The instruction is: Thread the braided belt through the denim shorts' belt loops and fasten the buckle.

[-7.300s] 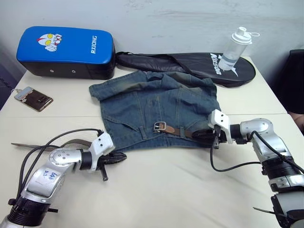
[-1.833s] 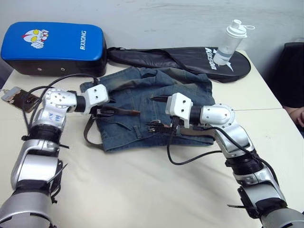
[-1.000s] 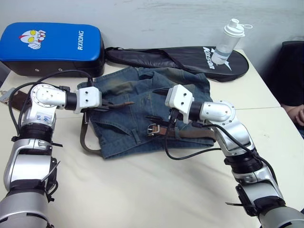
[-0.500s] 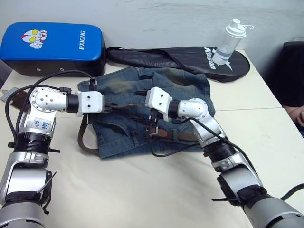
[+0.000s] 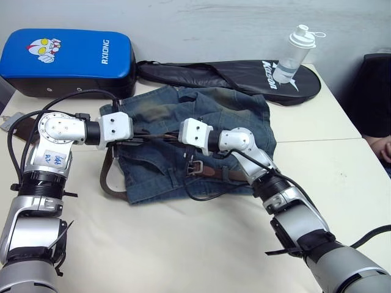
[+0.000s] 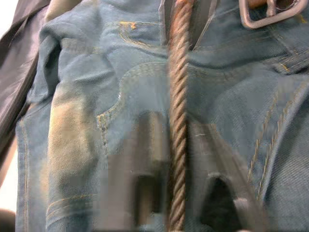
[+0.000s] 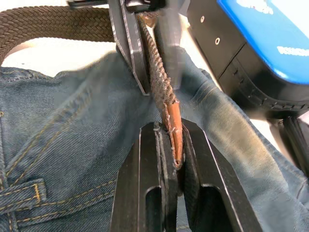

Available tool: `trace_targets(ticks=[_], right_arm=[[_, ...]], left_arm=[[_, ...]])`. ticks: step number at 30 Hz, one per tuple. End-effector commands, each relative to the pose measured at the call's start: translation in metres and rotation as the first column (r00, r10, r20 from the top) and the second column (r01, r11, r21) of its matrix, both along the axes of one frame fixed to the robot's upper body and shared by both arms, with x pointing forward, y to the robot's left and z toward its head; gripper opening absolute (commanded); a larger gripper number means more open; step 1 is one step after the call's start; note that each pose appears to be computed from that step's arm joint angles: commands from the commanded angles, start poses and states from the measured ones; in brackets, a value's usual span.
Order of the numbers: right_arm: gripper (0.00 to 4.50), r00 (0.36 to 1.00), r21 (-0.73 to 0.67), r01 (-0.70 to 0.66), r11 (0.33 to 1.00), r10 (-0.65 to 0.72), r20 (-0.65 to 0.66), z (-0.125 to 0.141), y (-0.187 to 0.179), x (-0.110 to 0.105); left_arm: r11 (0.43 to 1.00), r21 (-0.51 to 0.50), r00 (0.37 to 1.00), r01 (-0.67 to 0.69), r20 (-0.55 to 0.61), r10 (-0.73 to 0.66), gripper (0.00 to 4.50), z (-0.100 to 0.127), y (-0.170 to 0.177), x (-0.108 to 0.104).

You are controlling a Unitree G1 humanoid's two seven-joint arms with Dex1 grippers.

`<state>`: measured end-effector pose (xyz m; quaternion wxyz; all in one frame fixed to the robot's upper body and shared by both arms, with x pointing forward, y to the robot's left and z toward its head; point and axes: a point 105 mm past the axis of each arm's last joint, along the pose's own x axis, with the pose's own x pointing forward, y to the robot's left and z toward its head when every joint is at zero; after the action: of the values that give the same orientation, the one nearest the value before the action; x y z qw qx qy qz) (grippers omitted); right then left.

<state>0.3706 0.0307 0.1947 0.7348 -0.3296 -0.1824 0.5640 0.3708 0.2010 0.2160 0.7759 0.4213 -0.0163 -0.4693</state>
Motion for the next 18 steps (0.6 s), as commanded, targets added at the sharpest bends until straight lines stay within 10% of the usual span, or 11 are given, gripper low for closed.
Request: trace_targets(ticks=[1,5,11,18], right_arm=[[0.00,0.987,0.023,0.004,1.000,-0.007,0.161,0.022,-0.001,0.003],[0.00,0.952,0.065,0.004,0.998,-0.023,0.304,0.031,0.001,0.004],[0.00,0.817,0.035,-0.068,0.997,0.035,0.576,0.038,0.002,-0.011],[0.00,0.687,0.063,-0.198,0.978,0.092,0.721,0.046,0.003,-0.036]], left_arm=[[0.968,-0.199,0.987,-0.150,0.032,0.159,2.83,0.048,0.032,-0.005],[0.870,-0.320,0.925,-0.374,-0.192,0.327,4.45,0.067,0.072,-0.040],[0.750,-0.484,0.776,-0.450,-0.628,0.061,4.45,0.075,0.038,-0.137],[0.692,-0.466,0.487,-0.551,-0.853,-0.187,4.45,0.016,0.001,-0.173]])
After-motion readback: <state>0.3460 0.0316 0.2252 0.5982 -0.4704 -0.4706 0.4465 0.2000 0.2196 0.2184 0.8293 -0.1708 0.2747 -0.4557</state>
